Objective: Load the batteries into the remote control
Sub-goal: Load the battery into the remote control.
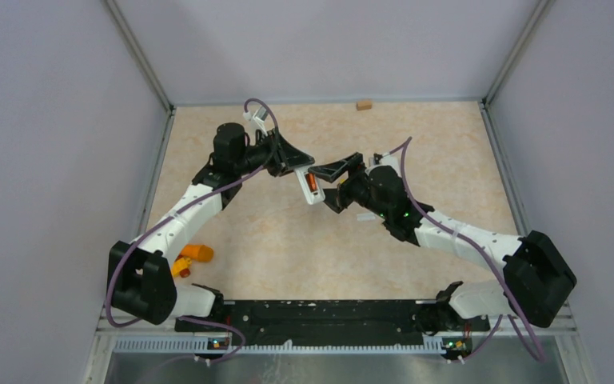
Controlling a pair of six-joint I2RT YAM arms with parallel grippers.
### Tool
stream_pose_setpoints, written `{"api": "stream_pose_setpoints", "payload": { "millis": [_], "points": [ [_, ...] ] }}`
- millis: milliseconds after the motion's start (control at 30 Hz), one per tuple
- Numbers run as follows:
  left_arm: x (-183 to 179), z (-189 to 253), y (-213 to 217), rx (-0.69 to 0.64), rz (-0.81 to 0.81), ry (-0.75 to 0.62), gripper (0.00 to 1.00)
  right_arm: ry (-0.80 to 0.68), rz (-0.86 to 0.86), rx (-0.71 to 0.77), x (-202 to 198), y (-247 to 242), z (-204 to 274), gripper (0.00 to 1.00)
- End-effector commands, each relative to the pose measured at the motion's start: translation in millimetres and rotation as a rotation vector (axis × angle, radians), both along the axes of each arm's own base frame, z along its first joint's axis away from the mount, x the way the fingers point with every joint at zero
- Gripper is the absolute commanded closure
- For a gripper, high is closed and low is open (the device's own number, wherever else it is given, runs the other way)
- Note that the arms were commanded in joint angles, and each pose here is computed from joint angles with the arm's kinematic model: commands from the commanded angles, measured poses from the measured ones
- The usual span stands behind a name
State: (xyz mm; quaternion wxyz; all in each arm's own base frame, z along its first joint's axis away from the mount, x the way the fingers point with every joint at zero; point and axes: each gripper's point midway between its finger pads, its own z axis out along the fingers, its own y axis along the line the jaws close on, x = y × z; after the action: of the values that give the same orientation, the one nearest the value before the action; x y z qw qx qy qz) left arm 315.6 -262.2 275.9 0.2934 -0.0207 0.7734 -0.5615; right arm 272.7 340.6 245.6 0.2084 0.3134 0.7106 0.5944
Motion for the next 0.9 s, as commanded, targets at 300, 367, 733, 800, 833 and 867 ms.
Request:
{"api": "stream_pose_setpoints", "payload": {
  "millis": [300, 367, 733, 800, 833, 867],
  "points": [
    [-10, 40, -7, -0.083, -0.059, -0.041, 1.00, -0.060, 0.042, 0.075, -4, 8, 20, 0.43],
    [-10, 42, -7, -0.087, -0.059, -0.035, 1.00, -0.060, 0.036, 0.072, -4, 6, 18, 0.46],
    [-10, 48, 0, -0.156, -0.051, 0.049, 1.00, -0.233, -0.031, -0.065, 2, -13, 15, 0.59],
    [-11, 51, 1, -0.181, -0.060, 0.060, 1.00, -0.276, -0.041, -0.102, 4, -16, 15, 0.61],
    [-11, 53, 1, -0.193, -0.067, 0.065, 1.00, -0.296, -0.045, -0.122, 4, -17, 15, 0.61],
    [-12, 54, 2, -0.205, -0.070, 0.076, 1.00, -0.317, -0.046, -0.144, 4, -17, 13, 0.61]
  ]
}}
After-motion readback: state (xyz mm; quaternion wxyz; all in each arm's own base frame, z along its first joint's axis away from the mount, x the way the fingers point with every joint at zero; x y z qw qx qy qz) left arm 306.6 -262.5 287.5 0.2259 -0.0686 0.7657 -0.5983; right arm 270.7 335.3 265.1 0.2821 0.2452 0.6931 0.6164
